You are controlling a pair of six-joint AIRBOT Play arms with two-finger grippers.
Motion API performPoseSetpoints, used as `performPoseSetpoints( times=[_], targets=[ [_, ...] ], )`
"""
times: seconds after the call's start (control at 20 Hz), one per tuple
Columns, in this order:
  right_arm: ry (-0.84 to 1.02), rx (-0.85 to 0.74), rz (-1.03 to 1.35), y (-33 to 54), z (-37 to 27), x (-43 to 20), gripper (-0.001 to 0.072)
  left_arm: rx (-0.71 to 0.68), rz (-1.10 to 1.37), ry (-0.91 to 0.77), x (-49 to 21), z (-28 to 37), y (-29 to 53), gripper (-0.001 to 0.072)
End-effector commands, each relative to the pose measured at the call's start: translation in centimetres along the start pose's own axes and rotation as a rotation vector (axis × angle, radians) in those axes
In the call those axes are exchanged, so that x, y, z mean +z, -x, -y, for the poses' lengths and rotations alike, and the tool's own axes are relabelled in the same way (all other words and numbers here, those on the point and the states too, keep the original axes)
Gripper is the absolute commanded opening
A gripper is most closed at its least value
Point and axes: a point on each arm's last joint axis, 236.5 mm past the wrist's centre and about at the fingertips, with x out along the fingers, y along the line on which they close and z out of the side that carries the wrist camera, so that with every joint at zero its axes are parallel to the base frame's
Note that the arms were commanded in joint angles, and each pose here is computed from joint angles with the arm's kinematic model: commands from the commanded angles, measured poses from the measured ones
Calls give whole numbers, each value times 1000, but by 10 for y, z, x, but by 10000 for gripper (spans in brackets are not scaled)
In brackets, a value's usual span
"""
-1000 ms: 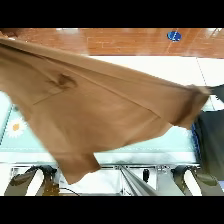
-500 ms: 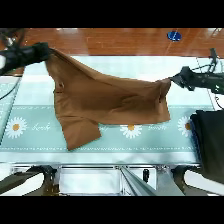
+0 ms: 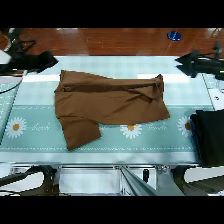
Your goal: Fold the shirts.
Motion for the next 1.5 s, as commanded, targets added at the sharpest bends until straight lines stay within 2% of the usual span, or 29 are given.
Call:
performPoseSetpoints(
  times=[0.0, 0.05, 0.1, 0.15, 0.3, 0.4, 0.55, 0.9, 1.05, 1.1, 1.15, 1.2, 1.35, 1.45],
  targets=[
    [80, -279, -61, 80, 52, -14, 414, 90, -273, 108, -63, -68, 46, 507],
    [79, -479, -27, 114, 86, -17, 414, 86, -362, 159, -95, -81, 55, 507],
    [66, -603, 21, 140, 106, -22, 414, 70, -444, 214, -128, -89, 59, 507],
    [36, -653, 69, 155, 118, -34, 414, 39, -507, 267, -163, -91, 60, 507],
    [-30, -597, 101, 146, 126, -95, 415, -4, -557, 399, -238, -90, 48, 507],
    [-73, -495, 73, 124, 119, -139, 415, -29, -556, 448, -266, -86, 39, 507],
    [-123, -419, 56, 107, 113, -177, 415, -105, -501, 466, -265, -73, 28, 507],
    [-71, -395, -61, 81, 96, -209, 414, -101, -355, 553, -235, -78, 0, 505],
    [-76, -399, -52, 75, 94, -208, 414, -110, -393, 550, -246, -65, -18, 494],
    [-85, -401, -46, 75, 94, -207, 414, -114, -424, 538, -254, -59, -23, 423],
    [-92, -416, -47, 77, 97, -207, 414, -118, -442, 530, -257, -56, -26, 189],
    [-103, -452, -56, 80, 105, -210, 414, -127, -443, 511, -255, -54, -26, 28],
    [-151, -658, -128, 106, 145, -231, 414, -160, -438, 480, -241, -48, -22, 26],
    [-194, -658, -183, 102, 152, -245, 414, -169, -433, 472, -236, -46, -21, 26]
  ],
)
